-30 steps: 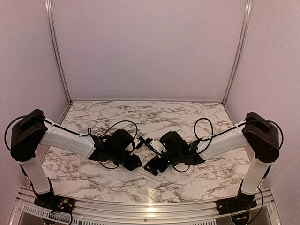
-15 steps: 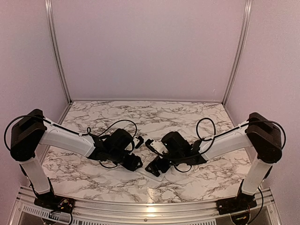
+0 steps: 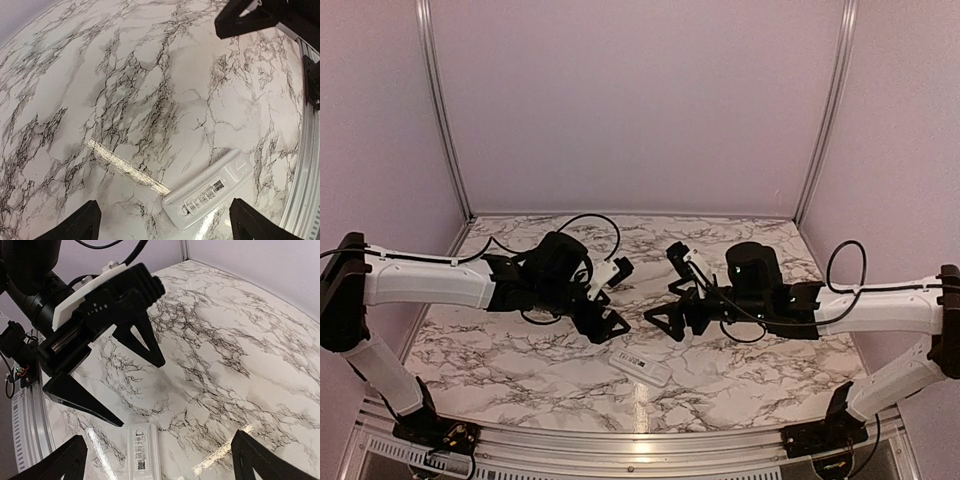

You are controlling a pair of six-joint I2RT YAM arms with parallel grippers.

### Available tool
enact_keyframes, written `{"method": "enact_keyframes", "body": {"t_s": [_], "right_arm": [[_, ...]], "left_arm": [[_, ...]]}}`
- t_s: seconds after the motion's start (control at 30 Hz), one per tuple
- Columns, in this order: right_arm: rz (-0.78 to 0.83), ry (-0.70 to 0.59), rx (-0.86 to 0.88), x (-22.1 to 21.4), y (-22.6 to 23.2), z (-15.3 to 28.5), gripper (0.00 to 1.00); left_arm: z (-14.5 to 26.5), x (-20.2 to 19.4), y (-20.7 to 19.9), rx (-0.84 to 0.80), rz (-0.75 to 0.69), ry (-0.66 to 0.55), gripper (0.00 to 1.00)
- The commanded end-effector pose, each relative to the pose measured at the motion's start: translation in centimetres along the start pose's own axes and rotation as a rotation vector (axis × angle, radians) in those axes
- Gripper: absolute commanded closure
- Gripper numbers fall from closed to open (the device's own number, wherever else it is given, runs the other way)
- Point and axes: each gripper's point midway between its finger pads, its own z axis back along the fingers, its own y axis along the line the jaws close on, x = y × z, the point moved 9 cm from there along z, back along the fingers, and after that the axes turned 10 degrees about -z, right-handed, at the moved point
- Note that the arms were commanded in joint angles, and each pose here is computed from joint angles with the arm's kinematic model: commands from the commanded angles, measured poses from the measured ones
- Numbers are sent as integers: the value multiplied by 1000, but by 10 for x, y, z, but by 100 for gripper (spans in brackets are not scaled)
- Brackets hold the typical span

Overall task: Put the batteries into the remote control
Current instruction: Press the battery cover onto the remote control, then pick up the remote control from the center of the board.

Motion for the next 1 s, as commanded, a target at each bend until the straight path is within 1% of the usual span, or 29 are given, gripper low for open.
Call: {"method": "enact_keyframes", "body": {"t_s": [0.0, 0.1, 0.2, 0.37, 0.53, 0.63, 0.77, 0.9, 0.97], "right_arm": [[-39, -64, 15, 8, -12, 22, 1], [-54, -92, 16, 12, -16, 36, 1], [-70, -105, 0, 10, -22, 45, 1], [-104, -141, -24, 6, -31, 59, 1], [-126, -168, -49, 3, -39, 72, 1], [-126, -183, -57, 3, -40, 78, 1], [-120, -188, -74, 3, -40, 83, 1], [-117, -198, -80, 2, -39, 87, 1], [-119, -198, -83, 1, -39, 88, 1]], "left_arm": [[-17, -2, -21, -184, -310, 141, 9], [-34, -7, -25, -256, -418, 251, 11], [-48, -12, -31, -334, -476, 313, 13], [-68, -12, -53, -424, -578, 335, 18], [-85, -16, -65, -442, -652, 364, 24], [-92, -16, -68, -453, -665, 382, 27], [-103, -25, -72, -474, -700, 453, 32], [-113, -38, -74, -479, -733, 525, 33], [-114, -42, -73, -476, -741, 553, 36]]}}
